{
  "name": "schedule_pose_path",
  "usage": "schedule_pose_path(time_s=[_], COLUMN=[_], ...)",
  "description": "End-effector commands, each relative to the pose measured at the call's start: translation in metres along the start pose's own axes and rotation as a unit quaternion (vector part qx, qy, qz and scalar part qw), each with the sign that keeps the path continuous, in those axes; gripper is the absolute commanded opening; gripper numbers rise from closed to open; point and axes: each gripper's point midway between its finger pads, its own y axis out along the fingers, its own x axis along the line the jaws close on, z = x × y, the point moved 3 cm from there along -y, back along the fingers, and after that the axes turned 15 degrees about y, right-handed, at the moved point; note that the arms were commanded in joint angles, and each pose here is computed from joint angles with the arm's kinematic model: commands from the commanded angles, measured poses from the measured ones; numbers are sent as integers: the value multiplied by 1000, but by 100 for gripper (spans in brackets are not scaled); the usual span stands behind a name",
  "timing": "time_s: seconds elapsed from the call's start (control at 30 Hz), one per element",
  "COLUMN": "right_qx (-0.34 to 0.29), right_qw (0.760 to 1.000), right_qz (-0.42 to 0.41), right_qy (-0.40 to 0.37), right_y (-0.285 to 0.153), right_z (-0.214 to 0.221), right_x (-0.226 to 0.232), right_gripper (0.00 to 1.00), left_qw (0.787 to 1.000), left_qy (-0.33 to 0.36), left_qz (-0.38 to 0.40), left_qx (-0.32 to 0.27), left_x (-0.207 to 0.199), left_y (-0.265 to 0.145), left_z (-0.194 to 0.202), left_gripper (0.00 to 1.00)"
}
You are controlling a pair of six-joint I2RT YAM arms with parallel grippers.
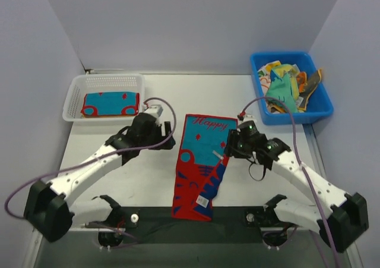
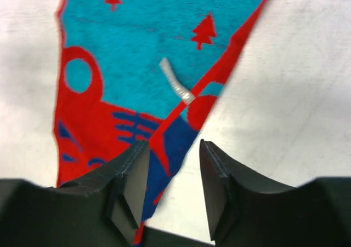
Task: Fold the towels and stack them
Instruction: Flatten out the crumpled towel
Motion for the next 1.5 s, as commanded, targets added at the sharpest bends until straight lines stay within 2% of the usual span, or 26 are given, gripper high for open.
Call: schedule_pose_path(time_s=[0.0,0.1,0.17,0.33,0.53,0.7,0.8,0.87,1.0,1.07,1.17,1.47], right_qx=[13,36,58,94,136,122,85,66,28,15,49,162], right_qw=[1000,999,998,995,990,984,980,978,991,997,999,986], right_qz=[21,-9,-25,-24,12,61,92,125,87,62,10,-2], right_qy=[-10,-10,-11,3,45,114,154,154,102,43,14,-45], right_y=[22,43,52,83,102,94,82,74,49,38,34,74], right_z=[-11,-10,-5,8,20,10,-4,-7,-21,-25,-12,32], right_x=[-8,6,12,10,-17,-61,-86,-100,-73,-46,-9,41], right_gripper=[40,38,39,39,39,38,38,39,41,41,43,45], left_qw=[997,997,997,997,992,986,985,986,988,988,986,984], left_qy=[32,56,50,18,-21,-46,-60,-65,-63,-64,-93,-132], left_qz=[47,57,58,49,20,-14,-28,-34,-44,-59,-66,-93], left_qx=[-57,-21,-11,56,126,157,160,148,133,127,120,72], left_x=[-55,-84,-91,-90,-76,-55,-46,-43,-40,-34,-20,8], left_y=[19,60,76,119,136,130,124,119,112,112,120,151], left_z=[-40,-20,-13,41,92,124,129,125,114,111,103,49], left_gripper=[80,68,66,57,52,49,48,48,48,48,48,48])
